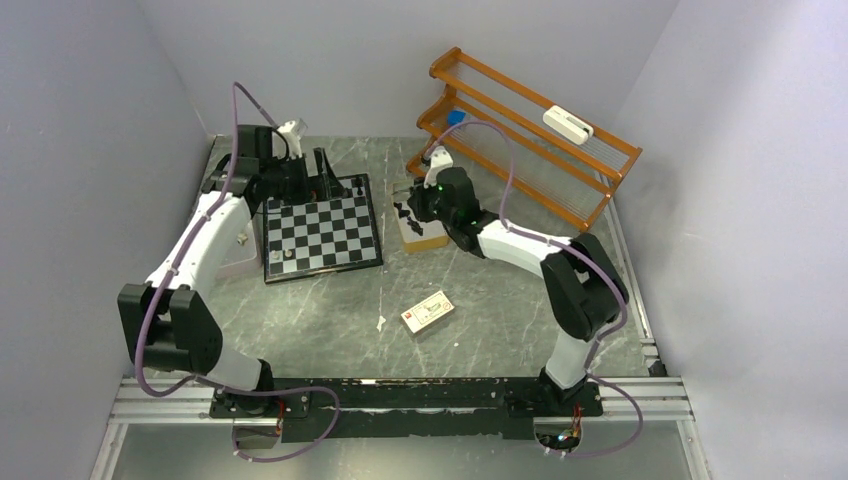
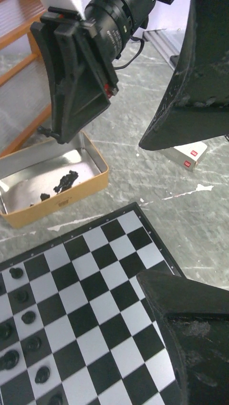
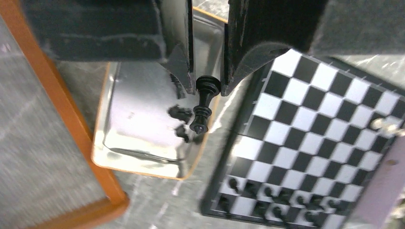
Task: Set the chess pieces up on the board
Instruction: Pick up the chess piece from the storage box.
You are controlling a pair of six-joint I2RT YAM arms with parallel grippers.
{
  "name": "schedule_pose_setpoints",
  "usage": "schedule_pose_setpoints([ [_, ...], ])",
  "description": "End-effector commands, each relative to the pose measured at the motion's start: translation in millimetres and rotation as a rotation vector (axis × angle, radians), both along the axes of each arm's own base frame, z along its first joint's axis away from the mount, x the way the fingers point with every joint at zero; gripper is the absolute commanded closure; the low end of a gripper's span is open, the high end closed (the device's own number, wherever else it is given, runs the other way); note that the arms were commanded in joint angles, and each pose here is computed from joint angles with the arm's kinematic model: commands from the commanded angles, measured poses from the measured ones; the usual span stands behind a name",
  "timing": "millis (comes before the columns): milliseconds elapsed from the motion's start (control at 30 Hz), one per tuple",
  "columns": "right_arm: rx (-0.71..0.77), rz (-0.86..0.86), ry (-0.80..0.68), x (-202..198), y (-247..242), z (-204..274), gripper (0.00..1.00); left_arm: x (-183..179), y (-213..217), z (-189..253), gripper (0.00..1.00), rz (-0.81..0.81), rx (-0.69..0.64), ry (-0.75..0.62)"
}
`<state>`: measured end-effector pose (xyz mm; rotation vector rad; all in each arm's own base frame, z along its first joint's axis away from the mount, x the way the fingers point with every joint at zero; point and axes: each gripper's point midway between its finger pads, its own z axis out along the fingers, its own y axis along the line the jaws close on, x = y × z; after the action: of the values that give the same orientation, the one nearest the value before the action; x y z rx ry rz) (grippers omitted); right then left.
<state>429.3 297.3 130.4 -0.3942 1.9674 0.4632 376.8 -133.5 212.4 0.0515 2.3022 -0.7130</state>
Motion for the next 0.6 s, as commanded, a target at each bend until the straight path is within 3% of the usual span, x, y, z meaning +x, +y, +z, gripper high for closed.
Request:
schedule_pose_setpoints([
  [0,0.132,0.248,-0.149,-26,35,47,0.83,-8,-19,14,0.0,-0.101,-0.072,0.008],
  [100,0.158,0.329,-0.192,-45,46,56,0.83,-12,-25,13,0.11,-0.126,-0.103,0.019],
  [333,0.189,0.485,-0.276,-81,75,78,0.82,-26,-50,1,0.14,-0.234,-0.145,0.067],
  [567,0.188,0.556,-0.326,-103,94,89,0.82,-35,-70,-4,0.24,-0.313,-0.2,0.096],
])
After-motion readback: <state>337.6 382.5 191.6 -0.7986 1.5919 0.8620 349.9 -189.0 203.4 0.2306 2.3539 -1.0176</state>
